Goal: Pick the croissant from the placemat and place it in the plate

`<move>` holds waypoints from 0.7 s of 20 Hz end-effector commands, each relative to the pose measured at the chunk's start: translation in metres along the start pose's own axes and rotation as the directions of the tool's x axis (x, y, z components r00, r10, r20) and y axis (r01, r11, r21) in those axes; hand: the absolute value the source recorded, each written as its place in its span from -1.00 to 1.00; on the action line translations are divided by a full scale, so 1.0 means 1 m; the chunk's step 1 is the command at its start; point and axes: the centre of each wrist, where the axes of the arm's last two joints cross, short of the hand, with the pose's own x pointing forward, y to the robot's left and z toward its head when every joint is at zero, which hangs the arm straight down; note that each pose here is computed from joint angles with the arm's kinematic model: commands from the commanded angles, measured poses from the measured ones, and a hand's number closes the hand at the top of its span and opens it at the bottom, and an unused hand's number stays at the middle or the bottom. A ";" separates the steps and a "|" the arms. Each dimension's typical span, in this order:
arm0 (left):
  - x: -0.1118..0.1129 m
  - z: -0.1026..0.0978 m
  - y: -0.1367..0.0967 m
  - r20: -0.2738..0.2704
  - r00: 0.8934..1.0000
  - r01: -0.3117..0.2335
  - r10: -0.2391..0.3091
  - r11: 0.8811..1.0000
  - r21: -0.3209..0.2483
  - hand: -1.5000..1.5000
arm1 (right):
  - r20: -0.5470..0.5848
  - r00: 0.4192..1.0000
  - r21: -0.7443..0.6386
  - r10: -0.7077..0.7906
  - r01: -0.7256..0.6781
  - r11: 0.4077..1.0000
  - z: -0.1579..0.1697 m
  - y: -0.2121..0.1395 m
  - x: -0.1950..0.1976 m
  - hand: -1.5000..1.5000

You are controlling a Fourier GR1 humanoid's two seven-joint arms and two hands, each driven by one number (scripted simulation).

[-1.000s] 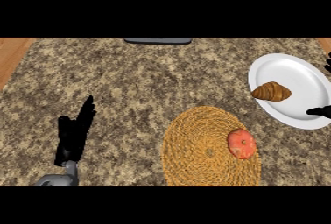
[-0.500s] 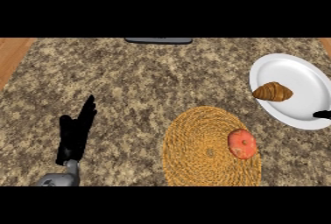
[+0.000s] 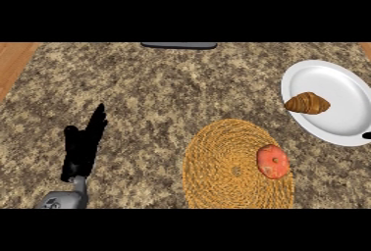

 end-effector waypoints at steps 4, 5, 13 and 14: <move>-0.005 -0.002 -0.010 -0.002 1.000 0.012 -0.012 1.000 -0.003 0.00 | 0.021 1.000 -0.046 -0.014 0.015 0.999 0.005 -0.013 0.003 -1.00; 0.002 -0.004 -0.002 -0.001 1.000 0.001 -0.001 1.000 -0.022 0.00 | 0.016 1.000 -0.035 -0.004 0.004 0.999 0.015 -0.012 -0.007 -1.00; -0.005 0.004 -0.004 -0.001 1.000 0.002 -0.002 1.000 -0.010 0.00 | -0.031 1.000 -0.152 -0.001 -0.004 0.988 0.036 -0.045 -0.005 -1.00; -0.009 0.007 -0.009 -0.008 1.000 -0.013 0.013 1.000 -0.007 0.00 | -0.023 1.000 -0.154 0.015 -0.018 0.988 0.025 -0.045 0.004 -1.00</move>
